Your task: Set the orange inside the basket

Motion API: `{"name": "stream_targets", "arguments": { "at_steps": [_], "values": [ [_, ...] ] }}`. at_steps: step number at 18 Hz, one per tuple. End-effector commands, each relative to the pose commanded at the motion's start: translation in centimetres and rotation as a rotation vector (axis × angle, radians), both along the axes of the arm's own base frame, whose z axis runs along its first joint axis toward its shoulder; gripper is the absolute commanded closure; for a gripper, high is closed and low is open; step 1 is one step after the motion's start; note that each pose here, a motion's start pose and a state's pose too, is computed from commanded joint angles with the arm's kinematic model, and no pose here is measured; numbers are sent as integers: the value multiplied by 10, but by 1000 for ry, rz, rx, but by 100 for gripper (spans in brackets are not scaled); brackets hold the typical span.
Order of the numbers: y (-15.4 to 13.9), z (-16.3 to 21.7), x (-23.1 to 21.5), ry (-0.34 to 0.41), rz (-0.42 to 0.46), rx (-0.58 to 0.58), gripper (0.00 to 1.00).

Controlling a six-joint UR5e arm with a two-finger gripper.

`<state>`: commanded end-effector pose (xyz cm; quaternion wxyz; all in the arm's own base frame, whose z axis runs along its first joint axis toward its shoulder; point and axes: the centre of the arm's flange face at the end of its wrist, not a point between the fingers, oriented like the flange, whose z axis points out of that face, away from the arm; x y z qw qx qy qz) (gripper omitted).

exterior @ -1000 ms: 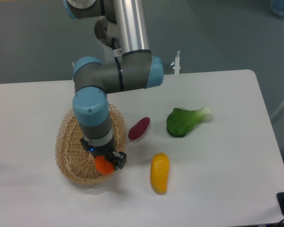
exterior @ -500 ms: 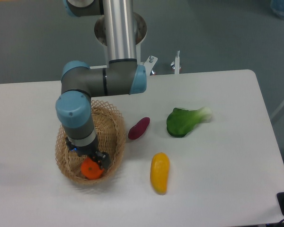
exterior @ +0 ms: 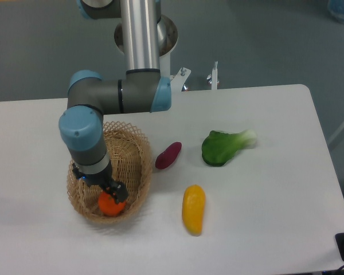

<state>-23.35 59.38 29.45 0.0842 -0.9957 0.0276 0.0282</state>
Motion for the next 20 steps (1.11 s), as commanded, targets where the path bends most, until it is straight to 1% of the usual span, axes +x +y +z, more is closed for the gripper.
{"name": "stream_targets", "arguments": {
  "at_steps": [1, 3, 4, 6, 10, 11, 14, 15, 18, 20],
  "values": [
    [-8, 7, -18, 0, 20, 14, 0],
    [-38, 20, -73, 17, 109, 28, 0],
    [-56, 33, -104, 39, 116, 43, 0],
    [-68, 40, -132, 60, 80, 39, 0],
    [-92, 42, -174, 72, 72, 11, 0],
    [-102, 40, -187, 78, 55, 3, 0],
    [-124, 28, -211, 101, -54, -58, 0],
    [-130, 30, -217, 101, -58, -71, 0],
    [-142, 34, -239, 101, -30, -72, 0],
    [-137, 28, -247, 100, -30, -75, 0]
  ]
}}
